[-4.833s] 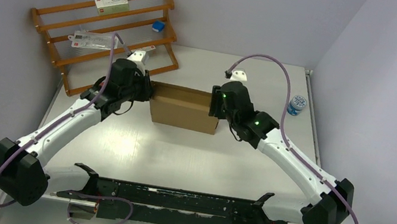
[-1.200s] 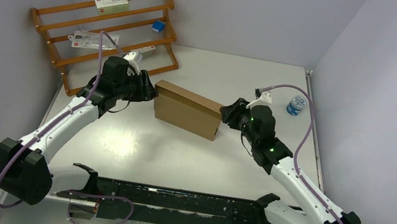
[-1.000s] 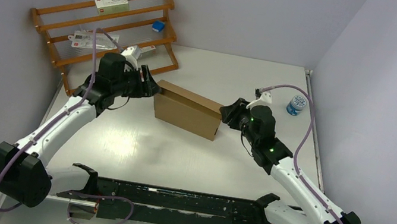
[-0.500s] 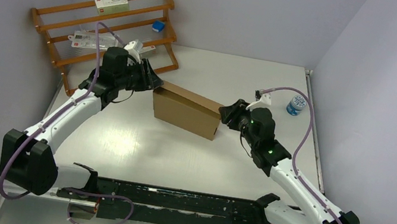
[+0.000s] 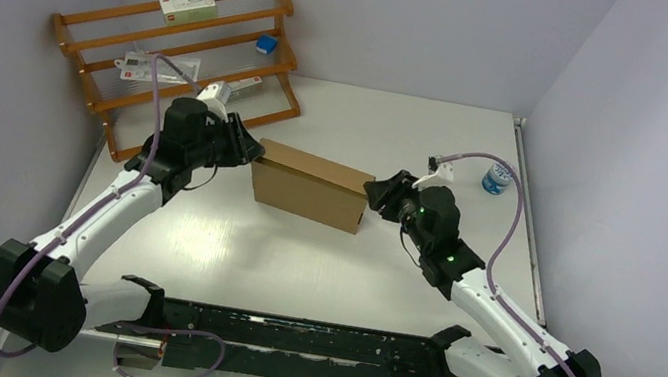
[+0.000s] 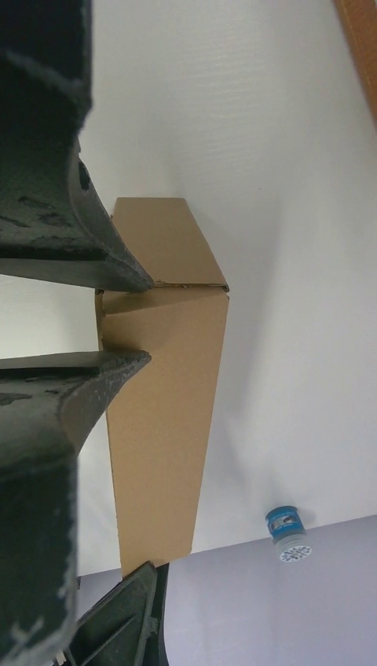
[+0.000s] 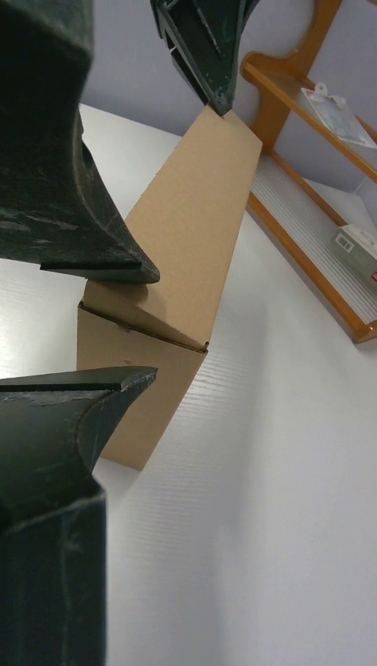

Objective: Fold the paper box

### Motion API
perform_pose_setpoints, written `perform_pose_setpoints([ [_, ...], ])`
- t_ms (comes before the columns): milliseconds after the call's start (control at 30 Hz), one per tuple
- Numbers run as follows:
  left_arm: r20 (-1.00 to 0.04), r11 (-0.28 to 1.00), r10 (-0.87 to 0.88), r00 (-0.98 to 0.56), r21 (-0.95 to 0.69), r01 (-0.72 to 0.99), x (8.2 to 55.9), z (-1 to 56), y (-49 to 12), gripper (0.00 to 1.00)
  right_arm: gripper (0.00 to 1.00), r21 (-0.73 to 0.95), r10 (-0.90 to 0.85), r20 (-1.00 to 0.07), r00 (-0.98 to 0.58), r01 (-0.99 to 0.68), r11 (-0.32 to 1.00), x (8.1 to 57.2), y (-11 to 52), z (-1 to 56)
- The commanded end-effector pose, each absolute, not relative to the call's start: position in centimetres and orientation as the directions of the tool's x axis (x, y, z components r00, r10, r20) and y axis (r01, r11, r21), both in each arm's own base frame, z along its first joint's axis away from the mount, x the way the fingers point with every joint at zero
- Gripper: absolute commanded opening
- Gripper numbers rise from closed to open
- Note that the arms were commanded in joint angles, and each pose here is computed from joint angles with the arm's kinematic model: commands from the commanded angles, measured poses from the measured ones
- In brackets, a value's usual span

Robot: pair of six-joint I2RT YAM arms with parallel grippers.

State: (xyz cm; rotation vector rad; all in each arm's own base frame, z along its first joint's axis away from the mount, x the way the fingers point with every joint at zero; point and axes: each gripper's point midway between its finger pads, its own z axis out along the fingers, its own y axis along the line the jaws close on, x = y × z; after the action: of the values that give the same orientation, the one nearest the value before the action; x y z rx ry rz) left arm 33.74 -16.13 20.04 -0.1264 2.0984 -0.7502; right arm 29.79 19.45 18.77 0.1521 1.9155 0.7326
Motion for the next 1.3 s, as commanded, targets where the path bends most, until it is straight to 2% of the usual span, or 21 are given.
perform_pose_setpoints([
  [0,-0.632,0.856,-0.347,-0.693,-0.515,0.041,31.7,13.9,-13.9,0.39,0.45,0.467,0.307,-0.699,-0.646,-0.088,0.880,26.7,17.6,9.9],
  [267,-0.557,0.806,-0.447,-0.700,-0.590,-0.044,29.9,10.0,-13.7,0.39,0.45,0.521,0.350,-0.629,-0.694,-0.043,0.852,25.6,17.8,6.8],
  [433,-0.534,0.799,-0.458,-0.711,-0.598,-0.065,29.2,8.4,-13.6,0.37,0.37,0.566,0.363,-0.571,-0.737,-0.032,0.824,24.8,18.2,4.7],
  [667,-0.514,0.820,-0.461,-0.723,-0.559,-0.126,27.4,6.1,-12.4,0.42,0.36,0.539,0.391,-0.500,-0.773,0.075,0.839,24.4,16.3,1.9],
  [933,-0.559,0.866,-0.439,-0.703,-0.472,-0.166,26.6,6.4,-10.3,0.52,0.37,0.475,0.354,-0.580,-0.733,0.049,0.879,26.3,15.2,3.6],
  [1033,-0.549,0.868,-0.441,-0.710,-0.464,-0.180,26.4,5.9,-10.2,0.52,0.37,0.473,0.345,-0.587,-0.733,0.036,0.880,26.6,15.4,3.7],
  [1167,-0.511,0.807,-0.498,-0.701,-0.569,-0.159,26.3,5.7,-11.9,0.43,0.37,0.489,0.360,-0.553,-0.752,0.057,0.870,26.4,15.3,2.6],
  [1267,-0.461,0.743,-0.534,-0.709,-0.655,-0.134,26.0,5.6,-13.4,0.31,0.30,0.542,0.396,-0.509,-0.764,0.073,0.838,26.2,15.1,2.1],
])
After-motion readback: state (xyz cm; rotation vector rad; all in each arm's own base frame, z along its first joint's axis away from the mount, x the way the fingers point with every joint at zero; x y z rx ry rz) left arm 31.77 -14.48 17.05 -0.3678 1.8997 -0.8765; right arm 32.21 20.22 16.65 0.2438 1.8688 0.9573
